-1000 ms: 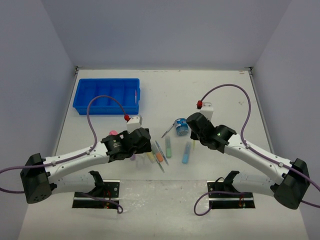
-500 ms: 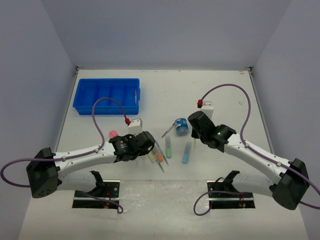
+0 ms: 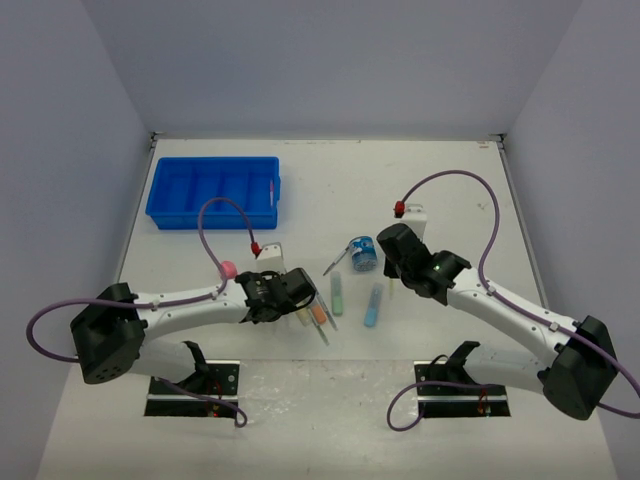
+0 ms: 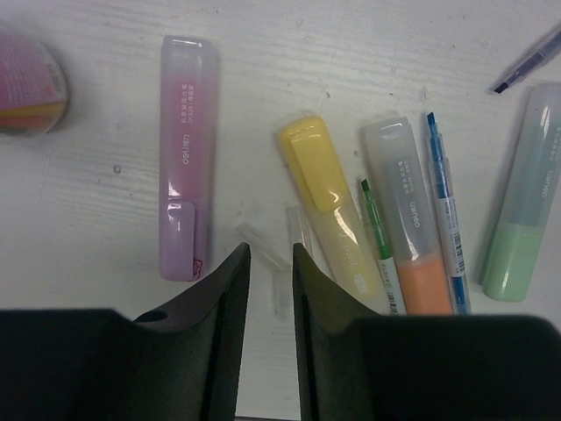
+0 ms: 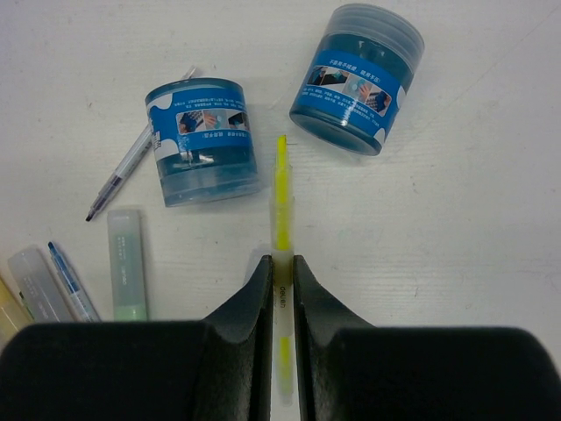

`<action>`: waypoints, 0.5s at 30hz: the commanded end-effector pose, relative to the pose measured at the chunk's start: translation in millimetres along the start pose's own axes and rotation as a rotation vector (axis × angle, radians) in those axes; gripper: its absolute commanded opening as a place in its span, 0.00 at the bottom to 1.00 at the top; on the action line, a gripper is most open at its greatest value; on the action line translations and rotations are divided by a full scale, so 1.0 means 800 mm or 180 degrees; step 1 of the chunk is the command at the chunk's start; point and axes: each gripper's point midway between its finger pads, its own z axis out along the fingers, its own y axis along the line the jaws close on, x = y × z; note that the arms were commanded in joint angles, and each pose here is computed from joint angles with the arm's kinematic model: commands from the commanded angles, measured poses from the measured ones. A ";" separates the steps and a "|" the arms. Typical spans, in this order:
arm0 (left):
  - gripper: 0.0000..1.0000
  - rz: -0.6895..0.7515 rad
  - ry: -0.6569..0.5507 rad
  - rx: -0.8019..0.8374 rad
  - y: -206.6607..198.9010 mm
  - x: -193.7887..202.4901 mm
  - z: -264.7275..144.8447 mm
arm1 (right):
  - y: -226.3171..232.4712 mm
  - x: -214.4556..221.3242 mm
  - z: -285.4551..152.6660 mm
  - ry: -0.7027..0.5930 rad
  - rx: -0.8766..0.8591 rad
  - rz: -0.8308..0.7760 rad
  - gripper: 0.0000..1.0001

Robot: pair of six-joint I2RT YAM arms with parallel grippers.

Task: Sort the stationery into containers
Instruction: Close the pen cap on the pen.

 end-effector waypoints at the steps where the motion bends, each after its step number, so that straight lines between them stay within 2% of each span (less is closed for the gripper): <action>1: 0.29 -0.0145 -0.0123 -0.0142 0.002 -0.012 0.011 | 0.004 -0.003 0.007 -0.0042 -0.0016 0.0010 0.00; 15: 0.29 -0.0094 -0.0021 -0.0157 0.001 0.004 0.028 | 0.007 0.001 0.012 0.0012 -0.0028 -0.0029 0.00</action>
